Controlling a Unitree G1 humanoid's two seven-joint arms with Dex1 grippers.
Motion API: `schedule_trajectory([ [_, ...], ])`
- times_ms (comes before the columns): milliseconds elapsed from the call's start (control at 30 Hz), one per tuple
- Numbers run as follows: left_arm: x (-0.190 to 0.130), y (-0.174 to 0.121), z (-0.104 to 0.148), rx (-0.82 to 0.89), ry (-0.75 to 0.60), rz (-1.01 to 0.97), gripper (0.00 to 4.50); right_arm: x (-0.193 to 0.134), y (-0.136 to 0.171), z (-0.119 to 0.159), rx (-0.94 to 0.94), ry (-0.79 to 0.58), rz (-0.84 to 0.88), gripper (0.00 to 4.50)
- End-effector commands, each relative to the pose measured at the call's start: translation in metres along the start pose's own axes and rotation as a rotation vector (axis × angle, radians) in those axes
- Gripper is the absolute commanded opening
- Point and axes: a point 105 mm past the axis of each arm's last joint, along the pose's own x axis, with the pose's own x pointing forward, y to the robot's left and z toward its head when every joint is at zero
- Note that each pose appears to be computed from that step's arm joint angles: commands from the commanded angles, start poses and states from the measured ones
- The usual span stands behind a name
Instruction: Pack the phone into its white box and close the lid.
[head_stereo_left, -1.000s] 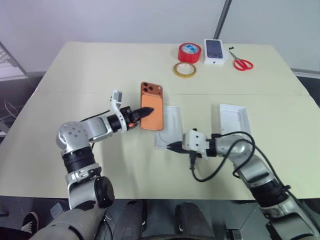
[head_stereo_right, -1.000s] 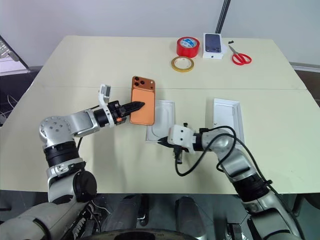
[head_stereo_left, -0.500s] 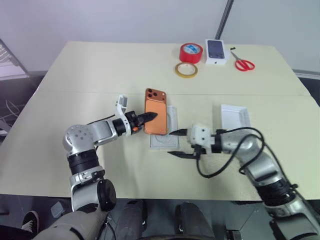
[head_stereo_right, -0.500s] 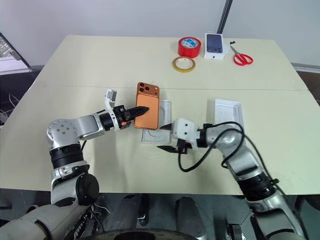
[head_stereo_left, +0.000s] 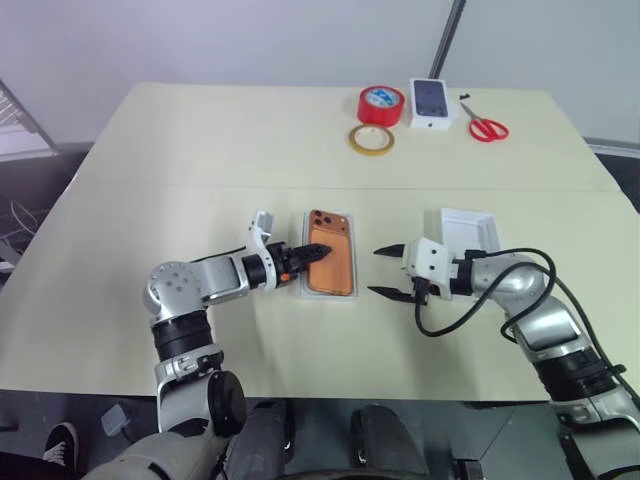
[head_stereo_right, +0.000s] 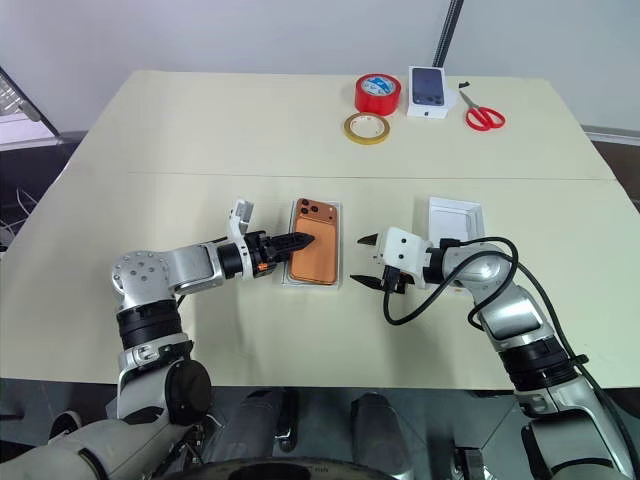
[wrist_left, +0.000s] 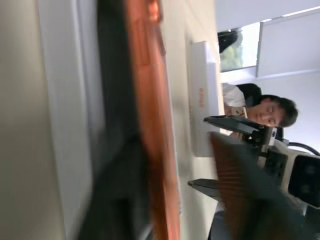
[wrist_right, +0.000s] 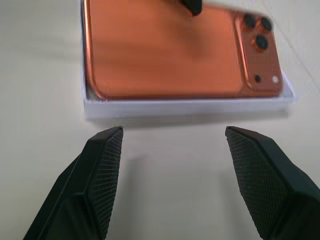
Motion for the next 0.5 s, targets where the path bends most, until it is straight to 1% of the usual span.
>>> schedule_trajectory([
  [33,-0.002,-0.017,0.012,0.078,-0.032,-0.015,4.20,-0.002,-0.005,0.002,-0.025,-0.008,-0.027,3.43],
  [100,-0.003,-0.022,0.012,0.087,-0.024,-0.032,4.20,-0.001,-0.005,0.003,-0.024,-0.012,-0.030,3.43],
  [233,-0.008,-0.028,0.009,0.163,0.013,-0.021,4.20,0.003,-0.006,0.005,-0.025,-0.021,-0.032,3.43],
  [433,-0.019,-0.024,0.008,0.205,0.050,0.009,4.20,0.005,-0.008,0.005,-0.028,-0.025,-0.034,3.43],
  [500,-0.025,-0.024,0.012,0.219,0.042,0.018,4.20,0.006,-0.009,0.006,-0.033,-0.026,-0.037,3.43],
])
